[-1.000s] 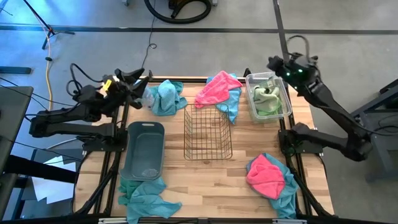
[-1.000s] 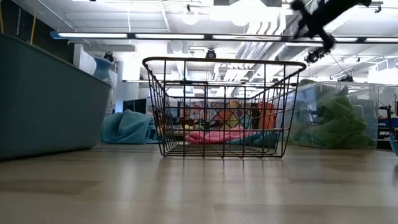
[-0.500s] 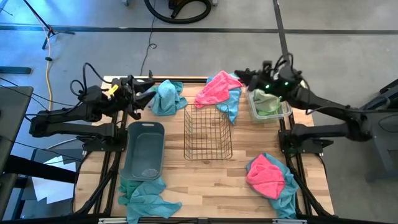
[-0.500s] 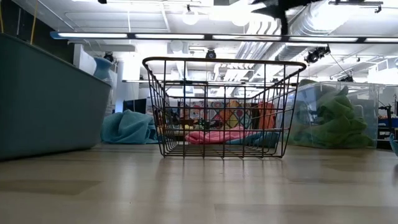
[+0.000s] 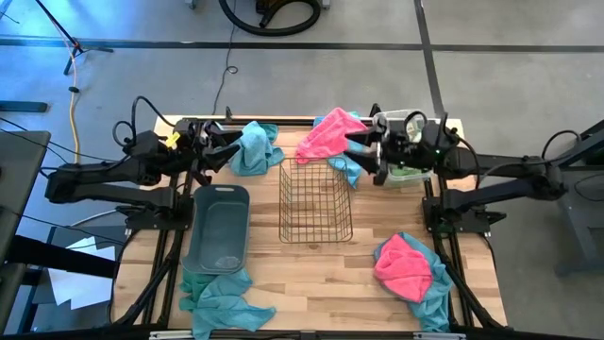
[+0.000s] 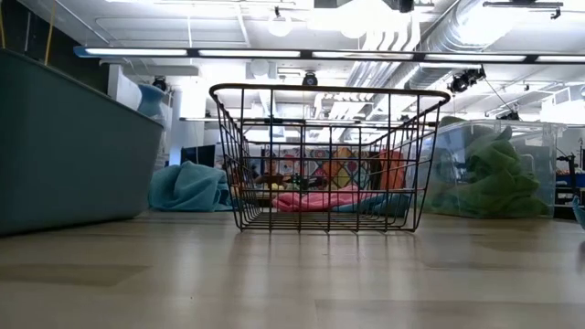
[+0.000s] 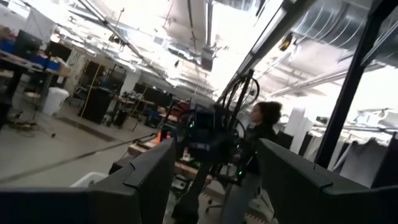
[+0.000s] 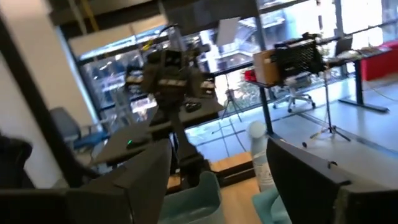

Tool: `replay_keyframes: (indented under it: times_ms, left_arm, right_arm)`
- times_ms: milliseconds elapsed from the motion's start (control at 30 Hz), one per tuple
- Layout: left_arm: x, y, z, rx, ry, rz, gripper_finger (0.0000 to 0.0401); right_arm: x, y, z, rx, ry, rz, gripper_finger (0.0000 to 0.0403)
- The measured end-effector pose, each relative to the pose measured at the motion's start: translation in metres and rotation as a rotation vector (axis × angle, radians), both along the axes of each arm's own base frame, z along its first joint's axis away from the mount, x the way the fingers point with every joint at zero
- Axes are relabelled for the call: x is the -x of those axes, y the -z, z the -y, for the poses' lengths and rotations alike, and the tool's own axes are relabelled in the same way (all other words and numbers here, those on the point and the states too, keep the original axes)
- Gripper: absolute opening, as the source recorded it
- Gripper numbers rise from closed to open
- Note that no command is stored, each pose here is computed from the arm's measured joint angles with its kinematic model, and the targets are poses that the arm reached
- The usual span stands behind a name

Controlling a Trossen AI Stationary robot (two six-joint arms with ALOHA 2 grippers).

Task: Sort microfiber towel by color & place in baskets
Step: Put the blue towel into the wire basket

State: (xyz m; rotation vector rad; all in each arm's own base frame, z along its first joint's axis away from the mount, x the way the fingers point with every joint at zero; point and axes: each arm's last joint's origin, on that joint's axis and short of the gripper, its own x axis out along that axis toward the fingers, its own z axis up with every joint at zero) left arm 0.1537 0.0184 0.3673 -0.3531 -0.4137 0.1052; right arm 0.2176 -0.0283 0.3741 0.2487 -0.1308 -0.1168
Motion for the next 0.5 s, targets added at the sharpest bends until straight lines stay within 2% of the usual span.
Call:
replay_keyframes:
  times_ms: [267,500]
  left_arm:
    - [-0.012,0.005,0.002,0.020,-0.014,-0.030,0.0213]
    - [-0.016,0.008,0.002,0.005,-0.030,-0.055,0.0213]
  right_arm:
    - [-0.002,0.003,-0.013,0.052,-0.056,-0.034,0.0276]
    - [-0.002,0.000,-0.014,0.011,-0.061,-0.004,0.0277]
